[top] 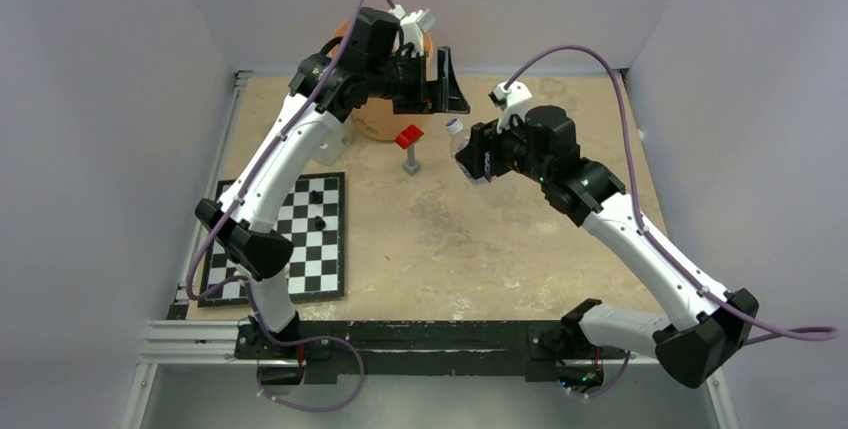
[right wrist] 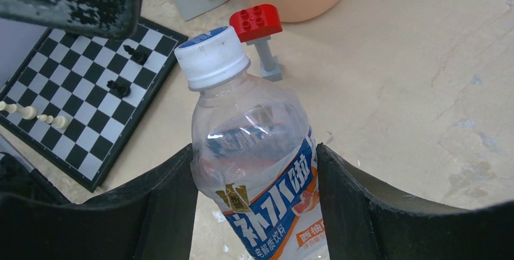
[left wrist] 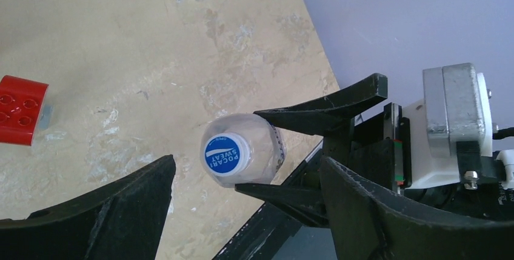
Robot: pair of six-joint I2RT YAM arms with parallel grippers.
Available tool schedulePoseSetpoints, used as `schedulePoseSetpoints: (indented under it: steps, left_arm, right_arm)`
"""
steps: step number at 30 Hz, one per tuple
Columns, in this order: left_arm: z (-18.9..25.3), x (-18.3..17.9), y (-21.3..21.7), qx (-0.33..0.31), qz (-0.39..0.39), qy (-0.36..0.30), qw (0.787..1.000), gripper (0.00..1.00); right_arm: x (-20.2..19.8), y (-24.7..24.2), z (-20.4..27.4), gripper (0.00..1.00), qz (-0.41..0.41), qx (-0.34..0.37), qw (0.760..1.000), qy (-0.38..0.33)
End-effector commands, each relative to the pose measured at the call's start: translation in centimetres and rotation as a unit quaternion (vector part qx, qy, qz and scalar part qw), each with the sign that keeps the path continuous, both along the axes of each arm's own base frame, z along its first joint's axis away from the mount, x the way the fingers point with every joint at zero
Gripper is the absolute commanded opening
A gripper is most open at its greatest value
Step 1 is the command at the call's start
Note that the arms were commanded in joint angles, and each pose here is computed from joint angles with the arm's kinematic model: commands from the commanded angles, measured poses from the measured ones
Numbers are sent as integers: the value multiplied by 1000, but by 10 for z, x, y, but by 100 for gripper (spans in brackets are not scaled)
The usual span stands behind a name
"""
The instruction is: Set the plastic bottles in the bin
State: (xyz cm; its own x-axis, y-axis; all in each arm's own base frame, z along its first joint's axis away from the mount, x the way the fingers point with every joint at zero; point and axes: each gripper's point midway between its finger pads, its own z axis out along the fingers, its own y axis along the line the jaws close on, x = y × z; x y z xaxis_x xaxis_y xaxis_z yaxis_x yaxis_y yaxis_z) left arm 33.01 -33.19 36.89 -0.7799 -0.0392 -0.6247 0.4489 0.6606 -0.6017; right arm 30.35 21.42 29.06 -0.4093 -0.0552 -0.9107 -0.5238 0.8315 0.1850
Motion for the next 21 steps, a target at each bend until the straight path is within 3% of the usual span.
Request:
schedulePoseSetpoints:
  steps: [1, 10, 15, 21]
  left_arm:
    - [-2, -4, -2, -6, -15, -10, 1000, 91]
    - [-29, -1, -6, 7, -17, 18, 1000, 85]
    - [-31, -4, -15, -14, -30, 30, 999, 63]
    - [-39, -5, -19, -16, -36, 48, 998, 62]
  right_arm:
    - [6, 7, 28, 46, -7, 24, 999, -33]
    - [2, 11, 32, 46, 4, 34, 999, -34]
    - [1, 12, 29, 46, 3, 34, 999, -30]
    - [-1, 11, 33, 46, 2, 35, 999, -34]
